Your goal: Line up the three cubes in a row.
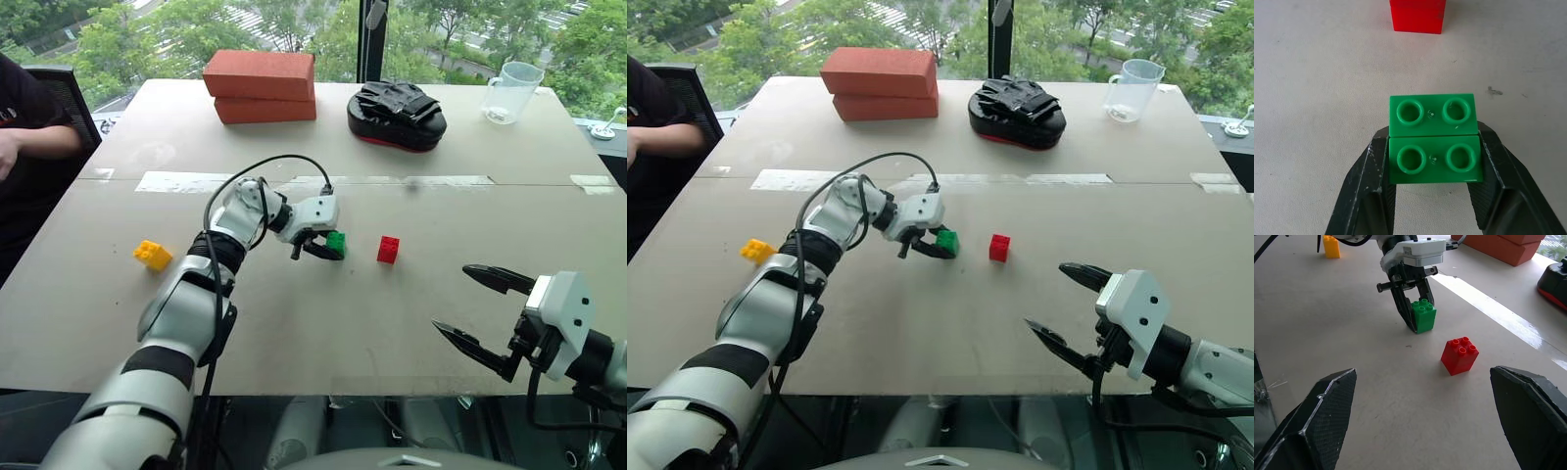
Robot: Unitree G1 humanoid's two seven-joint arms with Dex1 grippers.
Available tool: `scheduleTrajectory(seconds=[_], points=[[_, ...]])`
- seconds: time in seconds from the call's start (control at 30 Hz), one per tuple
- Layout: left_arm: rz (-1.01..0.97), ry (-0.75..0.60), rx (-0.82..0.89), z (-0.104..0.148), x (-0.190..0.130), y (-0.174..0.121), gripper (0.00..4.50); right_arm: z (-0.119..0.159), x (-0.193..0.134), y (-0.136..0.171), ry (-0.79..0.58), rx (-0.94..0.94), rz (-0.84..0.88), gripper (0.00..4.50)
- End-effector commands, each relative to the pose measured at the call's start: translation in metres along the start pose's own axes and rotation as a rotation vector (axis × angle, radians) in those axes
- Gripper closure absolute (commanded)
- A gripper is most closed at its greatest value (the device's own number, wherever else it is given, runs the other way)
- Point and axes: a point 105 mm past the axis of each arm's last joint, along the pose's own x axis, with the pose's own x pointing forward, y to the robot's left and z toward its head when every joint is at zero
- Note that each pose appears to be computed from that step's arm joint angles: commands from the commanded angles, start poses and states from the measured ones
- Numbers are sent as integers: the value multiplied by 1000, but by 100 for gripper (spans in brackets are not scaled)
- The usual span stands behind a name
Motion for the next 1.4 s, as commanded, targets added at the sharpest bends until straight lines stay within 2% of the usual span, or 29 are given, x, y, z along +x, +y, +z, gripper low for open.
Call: scheduleTrajectory(seconds=[0.03, 0.17, 0.23, 0.33, 0.53, 0.6, 0.73, 0.83, 1.07, 1.2, 1.4], points=[[15, -16, 13, 8, -5, 6, 179, 11, -1, 2, -31, -51, 2, 0], [35, -32, 23, 12, -11, 8, 3, 10, 0, 2, -29, -55, 7, 0], [61, -43, 16, 14, -17, 11, 3, 10, 1, 1, -30, -58, 10, 0], [112, -97, -33, 14, -48, 11, 3, 14, 6, -3, -65, -53, 17, 0], [222, -232, -210, 8, -111, -17, 3, 9, 18, -19, -69, -24, 123, 0], [347, -225, -290, -3, -132, -20, 3, 10, 21, -26, -69, -17, 175, 0], [604, -165, -469, -41, -173, -36, 3, 25, 34, -29, -117, -19, 313, 0], [724, -179, -584, -61, -197, -52, 3, 34, 47, -30, -140, -38, 393, 0], [996, -52, -770, -116, -262, -88, 3, 55, 65, -34, -213, -133, 520, 0], [1028, -36, -820, -130, -272, -99, 3, 59, 69, -33, -218, -141, 552, 0], [910, -36, -860, -140, -259, -112, 3, 53, 72, -37, -188, -153, 552, 0]])
